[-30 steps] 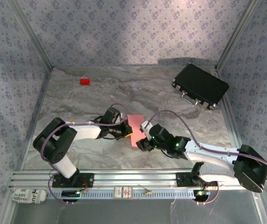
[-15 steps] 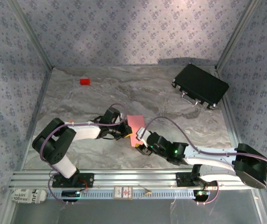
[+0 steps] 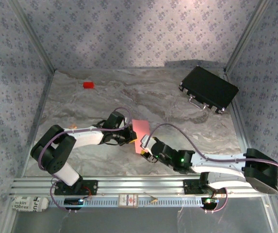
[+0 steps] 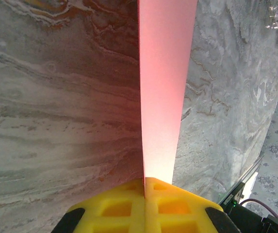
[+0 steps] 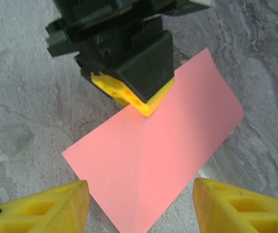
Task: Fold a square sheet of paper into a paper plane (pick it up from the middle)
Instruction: Third fold the triangle at the center of the table.
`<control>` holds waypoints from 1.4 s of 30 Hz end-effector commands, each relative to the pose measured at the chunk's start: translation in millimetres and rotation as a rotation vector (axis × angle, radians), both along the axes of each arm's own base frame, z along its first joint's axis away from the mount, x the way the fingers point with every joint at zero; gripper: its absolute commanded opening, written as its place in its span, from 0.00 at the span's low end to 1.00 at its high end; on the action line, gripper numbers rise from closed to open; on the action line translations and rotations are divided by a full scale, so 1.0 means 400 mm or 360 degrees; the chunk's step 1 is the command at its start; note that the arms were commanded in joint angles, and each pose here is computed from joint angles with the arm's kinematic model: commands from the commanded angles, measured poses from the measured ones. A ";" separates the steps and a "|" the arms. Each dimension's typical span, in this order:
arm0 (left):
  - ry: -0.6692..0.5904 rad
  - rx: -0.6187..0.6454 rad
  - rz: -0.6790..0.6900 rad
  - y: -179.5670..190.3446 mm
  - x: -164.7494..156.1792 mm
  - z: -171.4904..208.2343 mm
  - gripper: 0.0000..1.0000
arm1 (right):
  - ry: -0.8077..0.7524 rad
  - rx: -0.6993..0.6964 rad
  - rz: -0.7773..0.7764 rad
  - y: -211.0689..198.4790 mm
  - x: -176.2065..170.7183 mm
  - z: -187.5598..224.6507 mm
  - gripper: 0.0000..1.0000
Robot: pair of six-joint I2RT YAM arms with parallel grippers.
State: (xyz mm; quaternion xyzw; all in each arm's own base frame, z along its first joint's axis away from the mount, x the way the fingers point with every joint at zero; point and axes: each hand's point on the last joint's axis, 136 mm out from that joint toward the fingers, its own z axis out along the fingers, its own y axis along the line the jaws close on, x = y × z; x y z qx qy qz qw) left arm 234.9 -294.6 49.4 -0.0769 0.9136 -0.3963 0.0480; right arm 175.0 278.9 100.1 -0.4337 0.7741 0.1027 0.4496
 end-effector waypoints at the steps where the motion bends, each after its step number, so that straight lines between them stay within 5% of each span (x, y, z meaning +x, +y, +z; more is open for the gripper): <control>1: -0.0042 -0.0028 0.0022 0.002 0.009 0.022 0.06 | -0.0060 -0.0015 0.0017 0.027 0.010 0.024 0.59; 20: -0.0009 -0.0051 0.0062 -0.003 0.014 0.024 0.06 | -0.0096 -0.0120 0.0165 0.084 -0.052 -0.036 0.61; 29: 0.0014 -0.0048 0.0053 -0.006 0.011 0.017 0.06 | -0.0226 -0.0217 0.0009 0.108 -0.002 -0.062 0.61; 42: 0.0011 -0.0052 0.0055 -0.009 0.014 0.017 0.06 | -0.0204 -0.0211 -0.0044 0.095 0.003 -0.076 0.31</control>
